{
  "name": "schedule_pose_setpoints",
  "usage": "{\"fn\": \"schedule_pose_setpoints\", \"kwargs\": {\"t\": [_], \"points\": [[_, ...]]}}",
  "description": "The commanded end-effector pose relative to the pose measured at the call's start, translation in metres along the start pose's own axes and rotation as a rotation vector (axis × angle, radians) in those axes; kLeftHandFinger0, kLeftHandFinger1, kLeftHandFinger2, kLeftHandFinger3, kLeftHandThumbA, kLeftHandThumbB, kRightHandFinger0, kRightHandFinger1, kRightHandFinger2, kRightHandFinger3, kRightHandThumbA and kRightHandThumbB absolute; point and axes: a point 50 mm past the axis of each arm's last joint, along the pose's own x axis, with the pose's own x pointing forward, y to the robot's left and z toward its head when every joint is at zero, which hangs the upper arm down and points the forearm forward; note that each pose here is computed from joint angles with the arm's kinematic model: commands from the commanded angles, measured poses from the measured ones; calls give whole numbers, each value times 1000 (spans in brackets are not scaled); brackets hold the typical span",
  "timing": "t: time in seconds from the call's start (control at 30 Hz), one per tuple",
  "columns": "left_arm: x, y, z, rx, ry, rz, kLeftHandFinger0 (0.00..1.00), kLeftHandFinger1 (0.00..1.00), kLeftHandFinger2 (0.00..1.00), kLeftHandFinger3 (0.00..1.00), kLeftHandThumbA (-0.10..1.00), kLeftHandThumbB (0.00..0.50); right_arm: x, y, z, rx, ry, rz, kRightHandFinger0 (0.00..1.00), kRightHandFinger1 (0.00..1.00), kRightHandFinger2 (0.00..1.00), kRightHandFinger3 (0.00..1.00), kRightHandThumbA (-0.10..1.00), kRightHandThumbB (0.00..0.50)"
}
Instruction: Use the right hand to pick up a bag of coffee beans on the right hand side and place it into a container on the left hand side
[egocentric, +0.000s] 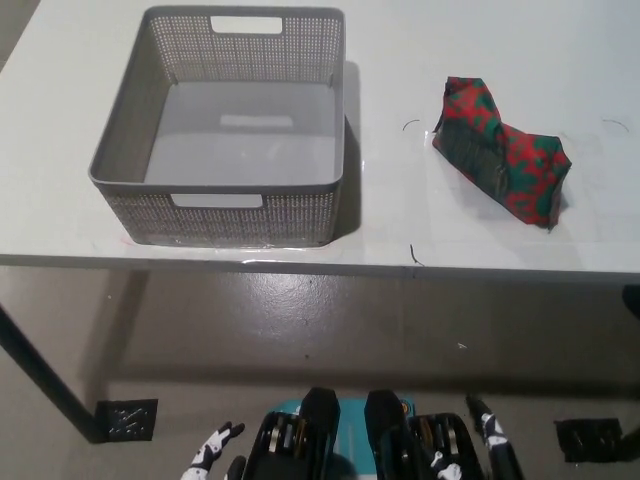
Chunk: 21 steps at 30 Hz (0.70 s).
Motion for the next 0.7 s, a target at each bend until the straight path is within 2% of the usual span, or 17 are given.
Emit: {"fn": "schedule_pose_setpoints", "kwargs": {"t": [0.0, 0.2, 0.43, 0.57, 0.67], "points": [[11, 10, 21, -29, -120, 14, 1000, 1000, 1000, 1000, 1000, 313, 9, -16, 35, 10, -199, -26, 1000, 1000, 1000, 1000, 1000, 500], [9, 13, 31, -52, -152, 11, 1000, 1000, 1000, 1000, 1000, 363, 7, -40, 64, 12, -313, -41, 1000, 1000, 1000, 1000, 1000, 500], [12, 15, 29, -43, -146, 13, 1000, 1000, 1000, 1000, 1000, 330, 30, -63, 125, -139, -509, -97, 1000, 1000, 1000, 1000, 1000, 500], [15, 14, 20, -48, -118, 12, 1000, 1000, 1000, 1000, 1000, 328, 52, -80, 185, -237, -646, -150, 1000, 1000, 1000, 1000, 1000, 500], [3, 14, 12, -53, -92, 9, 1000, 1000, 1000, 1000, 1000, 331, 60, -89, 213, -312, -690, -166, 1000, 1000, 1000, 1000, 1000, 500]]}}
